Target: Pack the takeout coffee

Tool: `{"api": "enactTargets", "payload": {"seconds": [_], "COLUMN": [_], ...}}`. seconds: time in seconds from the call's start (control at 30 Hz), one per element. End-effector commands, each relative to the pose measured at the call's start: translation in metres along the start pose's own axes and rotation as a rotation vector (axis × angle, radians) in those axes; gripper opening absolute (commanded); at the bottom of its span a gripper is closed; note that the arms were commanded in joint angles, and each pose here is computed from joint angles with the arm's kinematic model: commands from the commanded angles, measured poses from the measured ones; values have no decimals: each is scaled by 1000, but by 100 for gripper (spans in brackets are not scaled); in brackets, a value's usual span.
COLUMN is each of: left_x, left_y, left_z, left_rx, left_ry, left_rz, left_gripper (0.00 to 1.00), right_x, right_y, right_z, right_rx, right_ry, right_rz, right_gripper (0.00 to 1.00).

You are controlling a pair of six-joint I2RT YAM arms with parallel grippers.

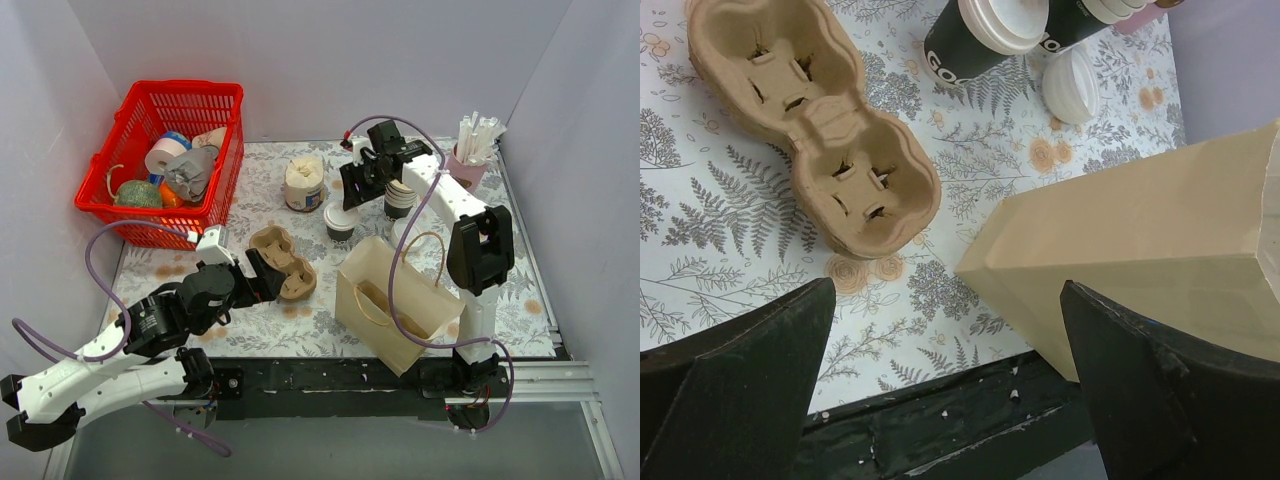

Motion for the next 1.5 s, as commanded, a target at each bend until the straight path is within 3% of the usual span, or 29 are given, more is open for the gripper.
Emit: {"api": "enactTargets", "payload": {"seconds": [0.0,0.43,0.7,1.17,1.47], "left_x": [0,1,4,2,-7], "left_y": [4,6,7,3,-7], "left_z": [2,0,1,3,-2], "left_rx": [-33,-46,-53,-47,11], "left_ry": [-18,-2,11,2,-22], "left_rz": [16,8,-8,-28,-31], "left_gripper": [98,98,98,98,98], "right_x": [6,12,3,-23,-48], "right_y": [-1,8,15,30,50], "right_z": [11,16,0,-43,-109], "right_rx": [-17,-24,9,81,166], "right_ry": [22,51,4,-124,-295], "right_rz": [0,3,51,159,212], "right_gripper": [57,39,22,15,11]}}
Point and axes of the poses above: each gripper's point midway between its finger pads, its own z axis out along the fingers, its own y axis along the line the jaws close on, x = y × z, the point moved 9 cm from there along -z, back along the fingers, and after that the axes turned 5 degrees about -z, right-handed, at the moved point
